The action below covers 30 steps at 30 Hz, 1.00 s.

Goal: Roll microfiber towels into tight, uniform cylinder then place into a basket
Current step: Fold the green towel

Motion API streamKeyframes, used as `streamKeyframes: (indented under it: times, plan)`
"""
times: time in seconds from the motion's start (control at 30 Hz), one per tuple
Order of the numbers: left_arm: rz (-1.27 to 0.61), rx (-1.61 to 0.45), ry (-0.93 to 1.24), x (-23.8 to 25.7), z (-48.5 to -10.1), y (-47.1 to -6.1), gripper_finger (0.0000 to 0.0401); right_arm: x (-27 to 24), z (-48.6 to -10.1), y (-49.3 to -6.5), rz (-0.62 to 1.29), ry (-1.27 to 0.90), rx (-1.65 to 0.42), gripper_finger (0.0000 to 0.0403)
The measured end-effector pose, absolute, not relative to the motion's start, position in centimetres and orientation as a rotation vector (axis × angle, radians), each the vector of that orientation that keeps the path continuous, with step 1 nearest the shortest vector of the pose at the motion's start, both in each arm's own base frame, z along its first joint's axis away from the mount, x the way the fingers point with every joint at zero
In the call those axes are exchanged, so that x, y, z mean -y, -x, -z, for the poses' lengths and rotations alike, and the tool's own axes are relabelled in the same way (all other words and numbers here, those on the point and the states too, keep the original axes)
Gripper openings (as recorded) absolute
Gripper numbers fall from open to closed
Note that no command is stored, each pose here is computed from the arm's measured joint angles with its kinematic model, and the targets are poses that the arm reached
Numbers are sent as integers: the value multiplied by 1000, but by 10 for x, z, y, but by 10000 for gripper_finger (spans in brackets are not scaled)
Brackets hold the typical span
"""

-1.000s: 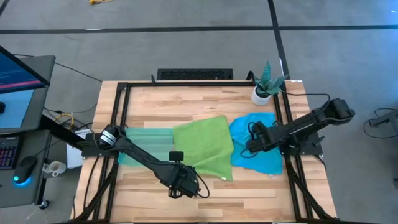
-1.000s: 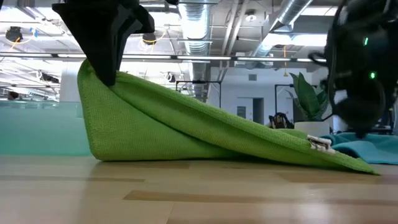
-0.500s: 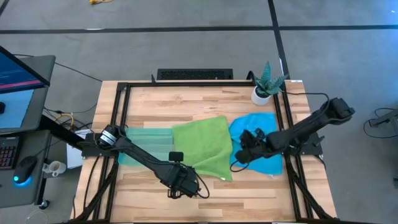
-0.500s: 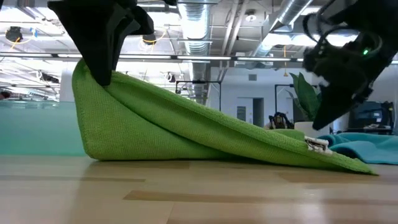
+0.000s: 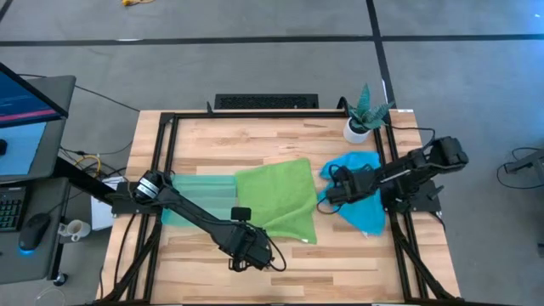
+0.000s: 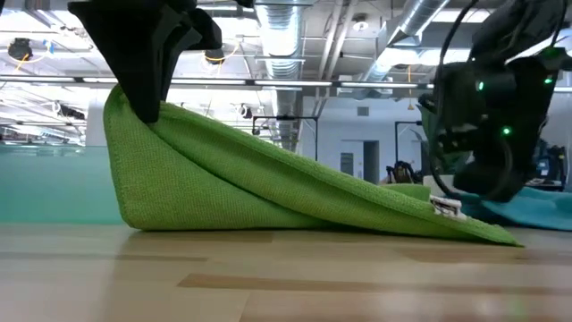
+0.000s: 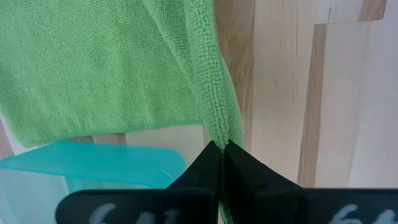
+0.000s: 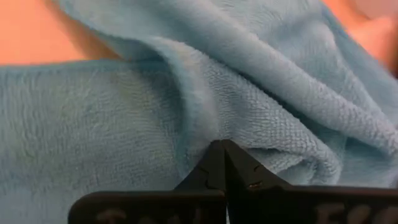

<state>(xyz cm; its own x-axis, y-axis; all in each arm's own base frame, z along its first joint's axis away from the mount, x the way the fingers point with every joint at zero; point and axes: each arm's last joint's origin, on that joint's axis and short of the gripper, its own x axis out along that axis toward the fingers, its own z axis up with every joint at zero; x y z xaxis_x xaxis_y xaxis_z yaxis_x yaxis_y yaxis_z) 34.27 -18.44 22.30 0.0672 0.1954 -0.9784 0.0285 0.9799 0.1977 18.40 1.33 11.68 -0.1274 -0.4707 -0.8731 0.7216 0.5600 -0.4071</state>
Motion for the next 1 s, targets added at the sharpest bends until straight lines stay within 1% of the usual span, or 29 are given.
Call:
streamKeyframes:
  times: [0.1,0.2,0.33,0.43,0.6,0.8,0.9,1.0]
  plan:
    - [-128,-1501,-180,184,-223,-343,0,-4,-122,-175,1135,-197,-1388,11]
    - [-127,-1501,-181,184,-223,-343,0,2,-127,-171,1182,-165,-1384,11]
    - [-118,-1502,-191,184,-223,-343,0,10,-135,-169,1188,-146,-1334,11]
    - [-123,-1501,-186,184,-223,-343,0,13,-145,-167,1173,-170,-1291,11]
    - [-122,-1501,-187,185,-223,-342,0,5,-165,-162,1074,-247,-1166,11]
    - [-123,-1500,-186,185,-223,-343,0,-28,-176,-171,766,-394,-1052,11]
    - [-123,-1500,-187,185,-223,-342,0,-45,-172,-177,675,-376,-1038,11]
    - [-120,-1500,-190,185,-223,-342,0,-54,-163,-180,652,-334,-1070,11]
